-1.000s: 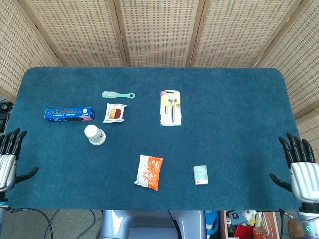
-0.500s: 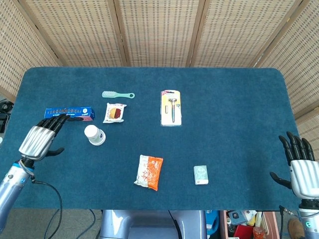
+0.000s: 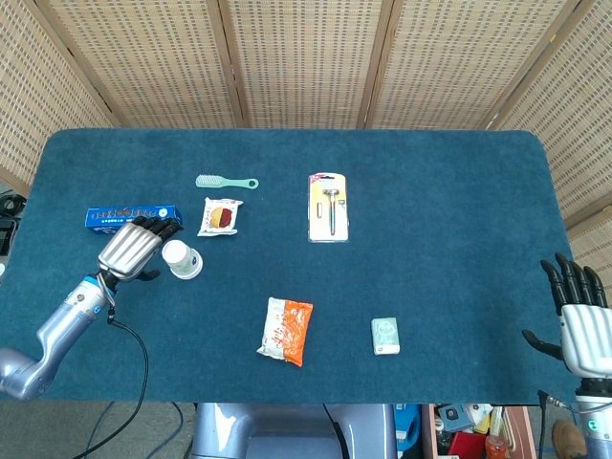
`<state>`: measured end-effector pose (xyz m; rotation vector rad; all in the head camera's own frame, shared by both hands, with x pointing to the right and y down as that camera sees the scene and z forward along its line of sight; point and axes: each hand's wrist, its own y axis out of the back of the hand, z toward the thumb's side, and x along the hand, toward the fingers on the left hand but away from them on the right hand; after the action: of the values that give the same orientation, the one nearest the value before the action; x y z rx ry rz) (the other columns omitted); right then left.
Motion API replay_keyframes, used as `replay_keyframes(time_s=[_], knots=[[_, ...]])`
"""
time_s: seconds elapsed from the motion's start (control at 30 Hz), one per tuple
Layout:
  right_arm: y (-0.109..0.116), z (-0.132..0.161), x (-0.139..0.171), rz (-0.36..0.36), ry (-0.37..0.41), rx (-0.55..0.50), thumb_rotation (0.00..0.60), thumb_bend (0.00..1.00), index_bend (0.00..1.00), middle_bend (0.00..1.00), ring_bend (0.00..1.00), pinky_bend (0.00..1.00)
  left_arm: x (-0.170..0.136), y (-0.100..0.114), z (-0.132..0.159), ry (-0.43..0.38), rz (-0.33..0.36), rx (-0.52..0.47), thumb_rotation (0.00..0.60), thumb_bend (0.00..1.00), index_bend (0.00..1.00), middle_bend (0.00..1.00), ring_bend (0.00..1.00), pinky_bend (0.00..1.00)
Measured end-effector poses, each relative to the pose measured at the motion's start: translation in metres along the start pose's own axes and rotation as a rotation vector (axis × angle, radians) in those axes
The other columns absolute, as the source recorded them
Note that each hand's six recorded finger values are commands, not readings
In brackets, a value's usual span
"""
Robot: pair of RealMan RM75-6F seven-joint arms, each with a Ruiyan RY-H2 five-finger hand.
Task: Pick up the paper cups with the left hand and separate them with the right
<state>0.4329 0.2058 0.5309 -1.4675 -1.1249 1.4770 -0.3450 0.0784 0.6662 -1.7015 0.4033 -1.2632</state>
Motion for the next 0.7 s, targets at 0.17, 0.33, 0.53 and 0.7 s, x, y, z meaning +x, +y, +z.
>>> replay_keyframes(time_s=[0.17,0.33,0.53,0.7], knots=[[-0.001,0.0,0.0,0.003,0.0,-0.001,0.6,0.0,0.0,0.0,0.0,0.0,0.009,-0.007,0.003,0.003,-0.008,0.007,0.6,0.19,0.25,0.26,0.27,0.3],[-0.001,0.0,-0.001,0.005,0.002,-0.003,0.6,0.0,0.0,0.0,0.0,0.0,0.013,-0.012,0.001,0.021,-0.007,-0.005,0.6,0.19,0.3,0.31,0.31,0.33],[-0.002,-0.001,-0.001,0.008,-0.001,-0.006,0.6,0.0,0.0,0.0,0.0,0.0,0.019,-0.014,0.001,0.026,0.019,-0.05,0.6,0.19,0.33,0.34,0.34,0.35],[-0.002,-0.002,-0.002,0.01,-0.003,-0.011,0.6,0.0,0.0,0.0,0.0,0.0,0.023,-0.019,0.003,0.023,0.012,-0.058,0.6,0.19,0.34,0.34,0.34,0.35]])
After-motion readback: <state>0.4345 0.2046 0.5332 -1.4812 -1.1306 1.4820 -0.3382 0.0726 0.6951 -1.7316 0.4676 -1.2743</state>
